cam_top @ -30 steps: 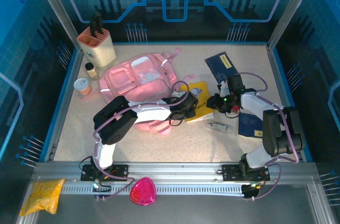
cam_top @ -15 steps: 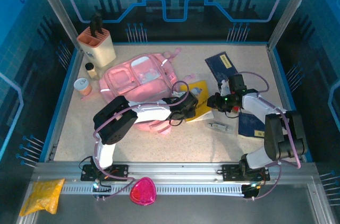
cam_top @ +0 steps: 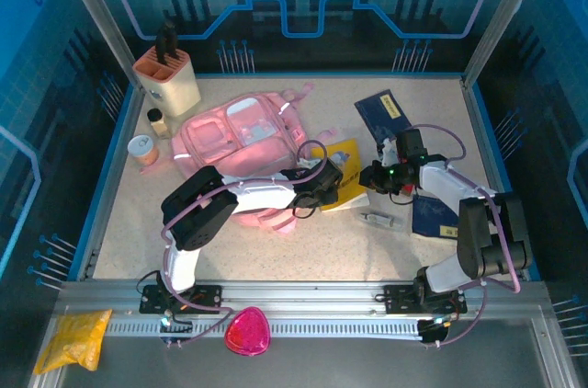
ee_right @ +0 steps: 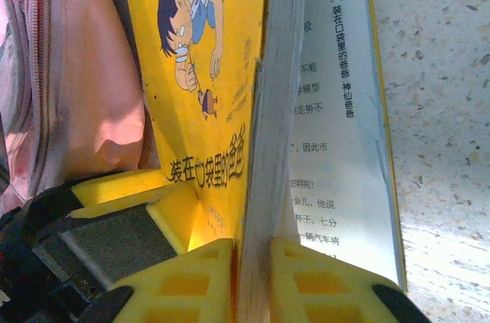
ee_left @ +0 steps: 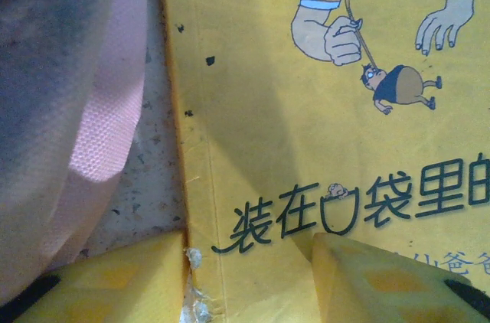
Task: Pack the student bag
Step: Pick up the book from the center of the table.
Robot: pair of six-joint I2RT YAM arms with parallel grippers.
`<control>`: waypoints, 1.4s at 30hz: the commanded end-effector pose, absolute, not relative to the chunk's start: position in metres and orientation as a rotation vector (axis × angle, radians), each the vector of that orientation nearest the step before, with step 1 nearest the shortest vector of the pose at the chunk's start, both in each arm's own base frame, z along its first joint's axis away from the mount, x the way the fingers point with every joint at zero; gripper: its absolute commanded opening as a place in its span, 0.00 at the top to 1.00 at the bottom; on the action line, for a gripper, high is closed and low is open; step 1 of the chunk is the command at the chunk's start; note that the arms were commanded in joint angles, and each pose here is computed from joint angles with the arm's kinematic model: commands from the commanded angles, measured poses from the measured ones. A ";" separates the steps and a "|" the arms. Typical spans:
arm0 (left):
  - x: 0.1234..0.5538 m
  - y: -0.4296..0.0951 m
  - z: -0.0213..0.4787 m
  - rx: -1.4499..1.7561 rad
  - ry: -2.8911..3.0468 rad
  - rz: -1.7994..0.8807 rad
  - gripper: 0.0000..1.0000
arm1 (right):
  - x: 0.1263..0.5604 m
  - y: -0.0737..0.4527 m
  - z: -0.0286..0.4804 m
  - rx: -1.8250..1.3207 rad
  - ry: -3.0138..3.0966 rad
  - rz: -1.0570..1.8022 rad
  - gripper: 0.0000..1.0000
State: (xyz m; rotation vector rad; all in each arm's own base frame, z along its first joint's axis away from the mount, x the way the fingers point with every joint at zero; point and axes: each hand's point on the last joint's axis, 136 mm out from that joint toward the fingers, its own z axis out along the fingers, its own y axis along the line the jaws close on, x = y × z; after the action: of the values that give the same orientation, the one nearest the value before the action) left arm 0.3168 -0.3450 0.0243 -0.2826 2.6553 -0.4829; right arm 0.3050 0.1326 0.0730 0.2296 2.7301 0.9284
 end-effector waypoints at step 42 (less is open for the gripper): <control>0.323 -0.281 0.173 -0.766 2.187 -1.268 0.01 | 0.323 0.184 0.263 0.051 2.256 1.391 1.00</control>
State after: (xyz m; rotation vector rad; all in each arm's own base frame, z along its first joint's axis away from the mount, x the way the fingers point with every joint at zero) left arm 0.3166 -0.2768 0.1564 -0.7031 2.2684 -1.1349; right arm 0.3270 0.1669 0.2169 0.1917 2.3763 1.3004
